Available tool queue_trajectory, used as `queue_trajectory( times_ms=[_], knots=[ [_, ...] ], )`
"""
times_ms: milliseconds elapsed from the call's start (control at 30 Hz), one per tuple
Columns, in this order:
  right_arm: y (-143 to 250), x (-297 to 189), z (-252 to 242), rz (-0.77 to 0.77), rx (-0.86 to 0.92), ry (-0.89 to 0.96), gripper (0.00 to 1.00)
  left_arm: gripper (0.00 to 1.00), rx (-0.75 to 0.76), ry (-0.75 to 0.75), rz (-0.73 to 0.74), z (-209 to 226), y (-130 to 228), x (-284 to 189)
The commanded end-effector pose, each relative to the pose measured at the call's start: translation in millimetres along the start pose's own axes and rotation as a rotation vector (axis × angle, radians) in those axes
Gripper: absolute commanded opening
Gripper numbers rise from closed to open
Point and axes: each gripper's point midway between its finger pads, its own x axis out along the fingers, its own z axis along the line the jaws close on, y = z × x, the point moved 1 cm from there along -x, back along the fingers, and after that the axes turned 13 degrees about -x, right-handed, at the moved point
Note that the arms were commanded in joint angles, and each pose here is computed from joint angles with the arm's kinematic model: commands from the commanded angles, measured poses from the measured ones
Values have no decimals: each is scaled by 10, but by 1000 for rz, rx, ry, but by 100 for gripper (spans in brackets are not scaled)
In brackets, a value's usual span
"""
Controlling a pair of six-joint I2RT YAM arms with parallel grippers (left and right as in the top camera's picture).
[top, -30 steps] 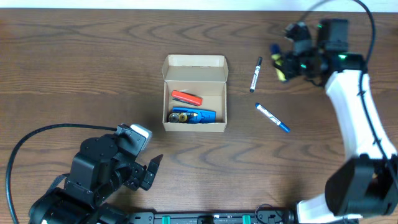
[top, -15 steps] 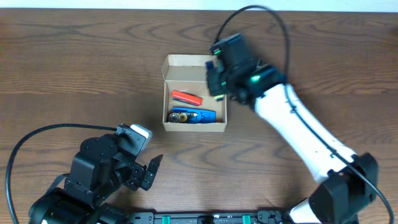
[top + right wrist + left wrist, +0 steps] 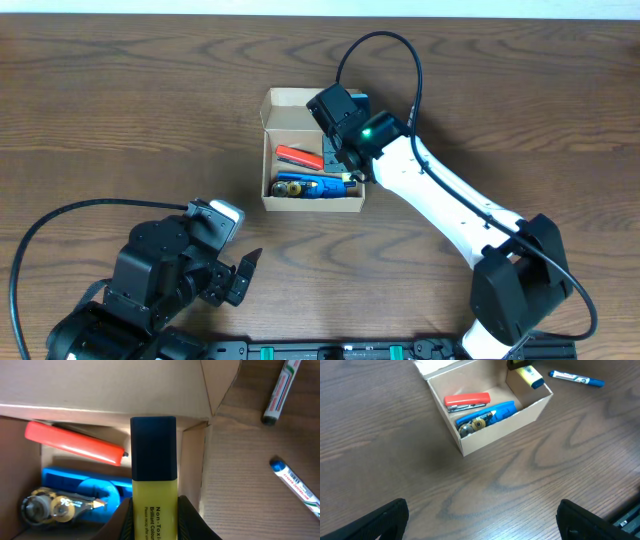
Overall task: Pack container
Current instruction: 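Carry the yellow highlighter into the box and open the right gripper, then move the right gripper to the black marker and grasp it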
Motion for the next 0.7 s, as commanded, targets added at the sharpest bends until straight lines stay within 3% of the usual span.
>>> queue_trajectory(
  times_ms=[0, 33, 100, 133, 333, 567, 633, 667],
  knots=[
    [8, 6, 4, -3, 22, 15, 11, 95, -7, 2, -16, -14, -42, -46],
    [17, 6, 21, 2, 21, 5, 16, 95, -7, 2, -16, -14, -42, -46],
    [35, 6, 52, 13, 21, -15, 40, 95, -7, 2, -16, -14, -42, -46],
    [39, 4, 58, 15, 21, -19, 45, 95, -7, 2, -17, -14, -43, -46],
    [-17, -172, 40, -22, 25, -37, 45, 95, -7, 2, -16, -14, -42, -46],
    [-391, -889, -546, -265, 144, 72, 46, 95, -7, 2, -16, -14, -42, -46],
    [-437, -960, -768, -285, 197, 87, 54, 95, -7, 2, -16, -14, -42, -46],
    [-448, -960, -864, -284, 220, 89, 65, 95, -7, 2, -16, -14, -42, -46]
  ],
)
